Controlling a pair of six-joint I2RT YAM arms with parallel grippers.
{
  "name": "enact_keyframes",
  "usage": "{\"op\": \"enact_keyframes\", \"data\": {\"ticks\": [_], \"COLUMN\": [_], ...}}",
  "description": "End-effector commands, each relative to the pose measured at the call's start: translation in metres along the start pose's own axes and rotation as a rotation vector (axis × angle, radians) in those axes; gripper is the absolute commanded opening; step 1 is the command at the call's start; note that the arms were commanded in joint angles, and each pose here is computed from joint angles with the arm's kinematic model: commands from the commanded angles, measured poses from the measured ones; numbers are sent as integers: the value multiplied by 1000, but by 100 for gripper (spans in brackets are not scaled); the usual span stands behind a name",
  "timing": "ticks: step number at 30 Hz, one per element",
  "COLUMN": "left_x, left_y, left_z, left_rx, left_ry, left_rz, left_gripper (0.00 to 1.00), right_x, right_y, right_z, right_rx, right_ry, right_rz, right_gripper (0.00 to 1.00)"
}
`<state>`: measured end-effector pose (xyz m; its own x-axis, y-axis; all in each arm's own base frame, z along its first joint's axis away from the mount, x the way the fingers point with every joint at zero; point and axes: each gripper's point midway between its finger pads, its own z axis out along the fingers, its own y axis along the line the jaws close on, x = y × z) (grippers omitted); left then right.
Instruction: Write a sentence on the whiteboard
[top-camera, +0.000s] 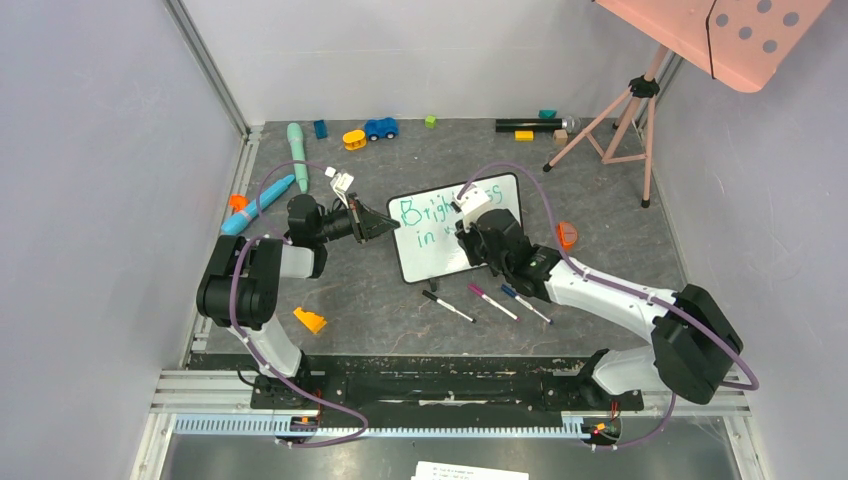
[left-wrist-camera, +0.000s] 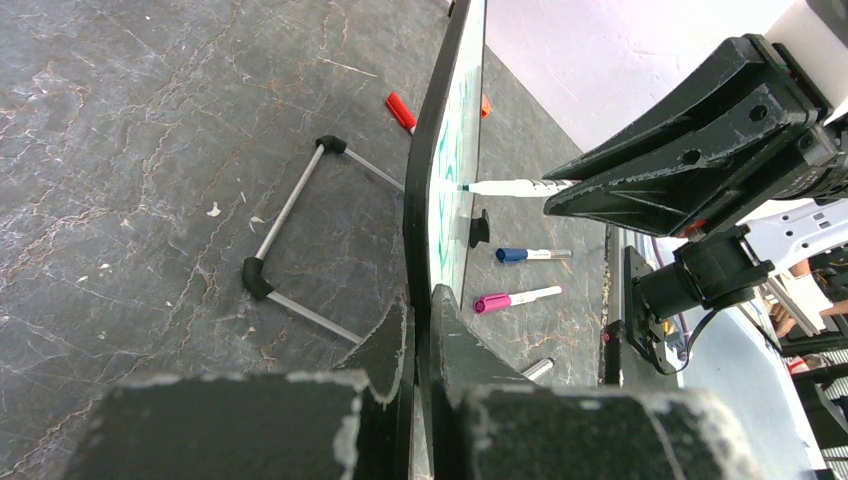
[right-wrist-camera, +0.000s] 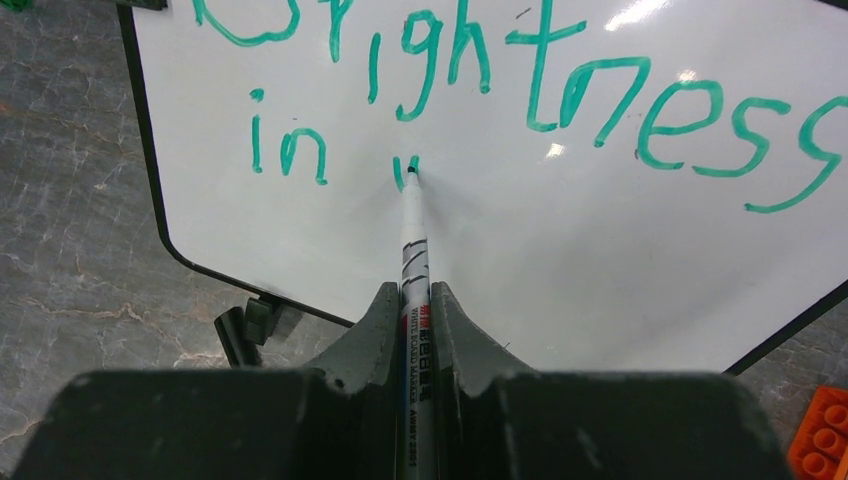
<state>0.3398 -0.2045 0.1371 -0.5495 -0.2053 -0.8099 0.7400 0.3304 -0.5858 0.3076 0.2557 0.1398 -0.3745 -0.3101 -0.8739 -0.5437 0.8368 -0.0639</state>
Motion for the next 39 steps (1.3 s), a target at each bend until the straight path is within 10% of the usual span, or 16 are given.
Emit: {"op": "enact_keyframes", "data": {"ticks": [1, 39], "left_x": [-3, -2], "left_y": [-3, -3], "left_z": [5, 5], "left_rx": [22, 17], "left_ry": [5, 8], "left_rz": [134, 135], "left_gripper": [2, 2], "right_x": [13, -22], "right_y": [-2, 8], "right_z": [-3, -16], "right_rx": [-5, -79], "right_ry": [18, -86], "right_rz": [11, 50], "right_gripper": [0, 0]}}
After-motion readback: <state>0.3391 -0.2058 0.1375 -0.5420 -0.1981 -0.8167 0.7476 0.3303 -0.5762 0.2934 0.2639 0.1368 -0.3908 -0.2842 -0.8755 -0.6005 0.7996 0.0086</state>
